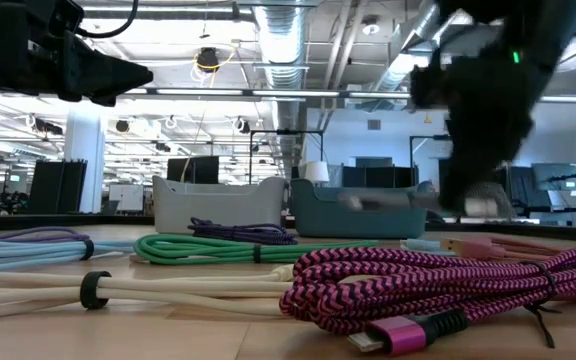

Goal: Pick & Place USB Port
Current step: Put the white patterned charger cable into the green bin, then put the right light blue charger cable into the white bin

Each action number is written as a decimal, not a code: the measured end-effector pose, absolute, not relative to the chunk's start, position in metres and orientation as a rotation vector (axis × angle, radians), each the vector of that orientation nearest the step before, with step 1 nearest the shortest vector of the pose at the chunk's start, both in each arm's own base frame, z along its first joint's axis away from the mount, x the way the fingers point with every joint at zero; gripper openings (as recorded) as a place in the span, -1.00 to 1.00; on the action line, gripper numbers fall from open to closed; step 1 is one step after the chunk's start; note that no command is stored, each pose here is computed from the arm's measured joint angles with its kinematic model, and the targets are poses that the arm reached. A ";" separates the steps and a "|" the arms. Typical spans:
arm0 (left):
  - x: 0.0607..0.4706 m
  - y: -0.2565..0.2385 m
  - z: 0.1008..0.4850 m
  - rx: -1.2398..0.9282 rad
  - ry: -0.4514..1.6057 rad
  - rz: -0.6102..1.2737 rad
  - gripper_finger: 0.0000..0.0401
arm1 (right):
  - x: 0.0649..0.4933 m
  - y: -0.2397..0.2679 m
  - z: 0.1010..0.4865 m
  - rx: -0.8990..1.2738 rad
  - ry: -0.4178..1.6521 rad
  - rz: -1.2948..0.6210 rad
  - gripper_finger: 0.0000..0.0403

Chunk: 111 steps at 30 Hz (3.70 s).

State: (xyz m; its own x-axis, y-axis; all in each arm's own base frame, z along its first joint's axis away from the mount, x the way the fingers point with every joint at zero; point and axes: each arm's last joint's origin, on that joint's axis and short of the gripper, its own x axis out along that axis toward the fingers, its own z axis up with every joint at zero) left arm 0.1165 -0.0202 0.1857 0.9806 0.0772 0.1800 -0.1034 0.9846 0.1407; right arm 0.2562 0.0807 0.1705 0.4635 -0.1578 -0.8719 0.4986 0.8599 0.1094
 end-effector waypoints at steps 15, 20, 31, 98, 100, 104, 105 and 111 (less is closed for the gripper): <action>0.116 -0.020 0.186 0.150 -0.175 0.091 -0.59 | 0.260 0.044 0.257 0.081 0.890 -0.449 -0.97; 0.116 -0.020 0.186 0.150 -0.175 0.091 -0.59 | 0.268 0.017 0.250 -0.010 0.949 -0.483 -0.97; 0.116 -0.020 0.186 0.150 -0.175 0.091 -0.59 | 0.289 -0.044 0.223 -0.050 1.057 -0.476 -0.97; 0.117 -0.020 0.186 0.151 -0.174 0.091 -0.59 | 0.304 0.020 0.249 0.138 1.348 -0.127 -0.37; 0.117 -0.020 0.186 0.151 -0.174 0.091 -0.59 | 0.303 0.029 0.249 0.141 1.355 -0.123 -0.36; 0.117 -0.020 0.186 0.151 -0.174 0.091 -0.59 | 0.301 0.050 0.249 0.064 1.314 -0.193 -0.35; 0.117 -0.020 0.186 0.151 -0.173 0.091 -0.59 | 0.300 0.056 0.250 0.019 1.299 -0.225 -0.35; 0.117 -0.020 0.186 0.151 -0.174 0.091 -0.59 | 0.289 0.084 0.251 -0.164 1.210 -0.403 -0.36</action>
